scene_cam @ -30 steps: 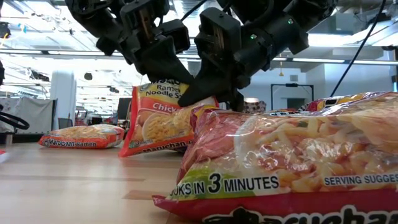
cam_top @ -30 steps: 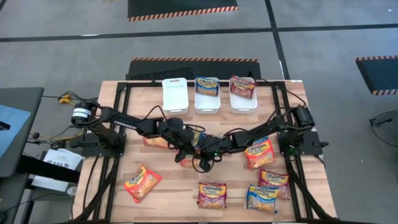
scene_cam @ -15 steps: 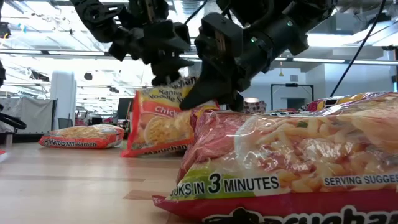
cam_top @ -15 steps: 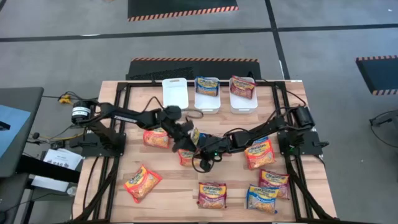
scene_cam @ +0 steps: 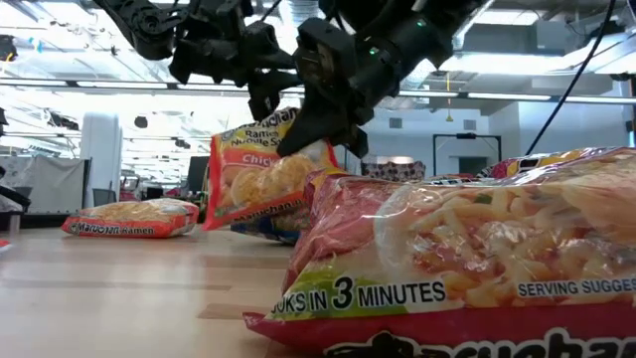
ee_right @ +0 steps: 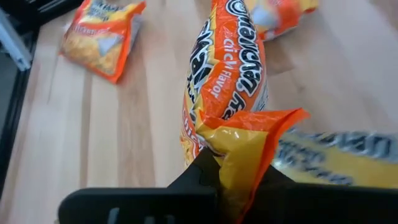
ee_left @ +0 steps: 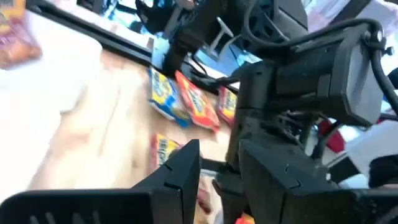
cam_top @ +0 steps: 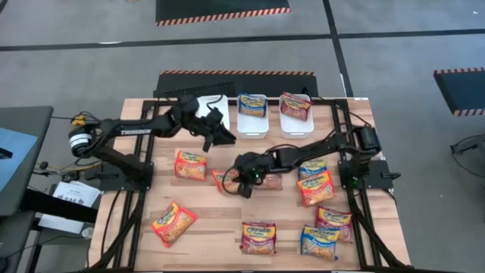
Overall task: Sort Maruchan noodles
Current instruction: Put the orange noodle pack into the left white bin
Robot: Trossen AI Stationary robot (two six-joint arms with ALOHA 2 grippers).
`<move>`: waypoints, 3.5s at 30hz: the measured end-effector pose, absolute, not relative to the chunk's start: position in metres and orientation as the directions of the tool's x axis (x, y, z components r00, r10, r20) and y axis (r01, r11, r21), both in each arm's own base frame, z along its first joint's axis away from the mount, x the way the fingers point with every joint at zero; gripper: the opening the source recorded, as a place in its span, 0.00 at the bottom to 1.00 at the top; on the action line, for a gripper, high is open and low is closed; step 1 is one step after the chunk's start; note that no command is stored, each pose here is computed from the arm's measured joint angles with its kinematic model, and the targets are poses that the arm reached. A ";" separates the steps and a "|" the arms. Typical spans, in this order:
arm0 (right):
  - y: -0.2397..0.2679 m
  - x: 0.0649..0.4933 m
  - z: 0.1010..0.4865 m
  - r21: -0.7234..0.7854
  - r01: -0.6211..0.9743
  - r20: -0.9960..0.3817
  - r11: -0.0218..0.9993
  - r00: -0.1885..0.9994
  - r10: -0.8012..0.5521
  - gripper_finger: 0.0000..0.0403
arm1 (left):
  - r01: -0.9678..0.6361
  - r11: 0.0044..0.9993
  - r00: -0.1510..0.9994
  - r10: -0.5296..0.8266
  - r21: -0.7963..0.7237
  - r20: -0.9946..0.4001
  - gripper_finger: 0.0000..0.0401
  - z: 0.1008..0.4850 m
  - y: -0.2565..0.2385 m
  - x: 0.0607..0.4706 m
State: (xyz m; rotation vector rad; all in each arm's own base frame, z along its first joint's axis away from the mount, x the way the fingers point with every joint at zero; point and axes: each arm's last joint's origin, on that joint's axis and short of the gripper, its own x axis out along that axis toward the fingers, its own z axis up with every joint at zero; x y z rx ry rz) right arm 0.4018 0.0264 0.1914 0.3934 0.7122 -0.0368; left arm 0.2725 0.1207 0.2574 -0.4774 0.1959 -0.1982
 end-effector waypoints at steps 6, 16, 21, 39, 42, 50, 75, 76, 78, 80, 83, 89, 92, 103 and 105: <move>0.017 0.405 0.201 0.284 0.155 -0.670 0.946 0.738 0.080 0.07 | 0.175 0.894 0.971 -0.226 -0.412 -0.077 0.25 0.265 0.131 0.268; 0.016 0.404 0.211 0.202 0.128 -0.736 0.971 0.674 0.064 0.07 | 0.126 0.965 0.991 -0.111 -0.229 0.081 0.25 0.284 0.145 0.262; 0.008 0.394 0.228 0.152 0.174 -0.737 0.973 0.676 -0.006 0.07 | 0.023 0.975 0.995 -0.002 -0.223 0.096 0.25 0.285 0.157 0.256; -0.005 0.352 0.287 0.012 0.199 -0.709 0.980 0.693 -0.132 0.07 | -0.039 0.967 0.994 0.064 -0.251 0.092 0.34 0.285 0.168 0.249; -0.009 0.338 0.299 0.008 0.213 -0.715 0.977 0.685 -0.143 0.07 | -0.036 0.965 0.993 0.064 -0.259 0.098 0.40 0.285 0.169 0.249; -0.021 0.311 0.330 0.018 0.255 -0.668 0.967 0.722 -0.178 0.07 | 0.178 0.927 0.984 -0.164 -0.330 0.069 0.45 0.284 0.163 0.248; -0.048 0.299 0.355 0.083 0.350 -0.543 0.933 0.801 -0.252 0.07 | 0.125 0.980 0.992 -0.127 -0.152 -0.003 0.45 0.274 0.143 0.264; -0.048 0.300 0.355 0.083 0.349 -0.541 0.933 0.802 -0.252 0.07 | 0.123 0.982 0.992 -0.125 -0.145 -0.003 0.45 0.274 0.143 0.264; -0.048 0.300 0.355 0.084 0.349 -0.541 0.933 0.802 -0.251 0.07 | 0.120 0.983 0.993 -0.122 -0.141 -0.003 0.45 0.274 0.143 0.264; -0.046 0.300 0.355 0.084 0.344 -0.541 0.935 0.804 -0.247 0.07 | 0.114 0.983 0.993 -0.116 -0.142 -0.002 0.45 0.274 0.143 0.264; -0.043 0.300 0.355 0.084 0.335 -0.540 0.938 0.807 -0.240 0.07 | 0.115 0.983 0.993 -0.116 -0.144 -0.002 0.45 0.275 0.143 0.264; -0.036 0.301 0.355 0.106 0.323 -0.540 0.940 0.813 -0.219 0.07 | 0.154 0.976 0.988 -0.156 -0.153 -0.002 0.45 0.274 0.139 0.266; -0.036 0.308 0.352 0.110 0.319 -0.534 0.941 0.818 -0.215 0.07 | 0.165 0.976 0.986 -0.166 -0.142 0.000 0.45 0.275 0.136 0.267; -0.038 0.326 0.337 0.114 0.322 -0.547 0.940 0.810 -0.211 0.07 | 0.207 0.969 0.978 -0.207 -0.133 0.013 0.45 0.276 0.125 0.272; -0.038 0.326 0.338 0.117 0.321 -0.534 0.940 0.819 -0.213 0.07 | 0.205 0.968 0.979 -0.205 -0.143 0.017 0.45 0.277 0.125 0.272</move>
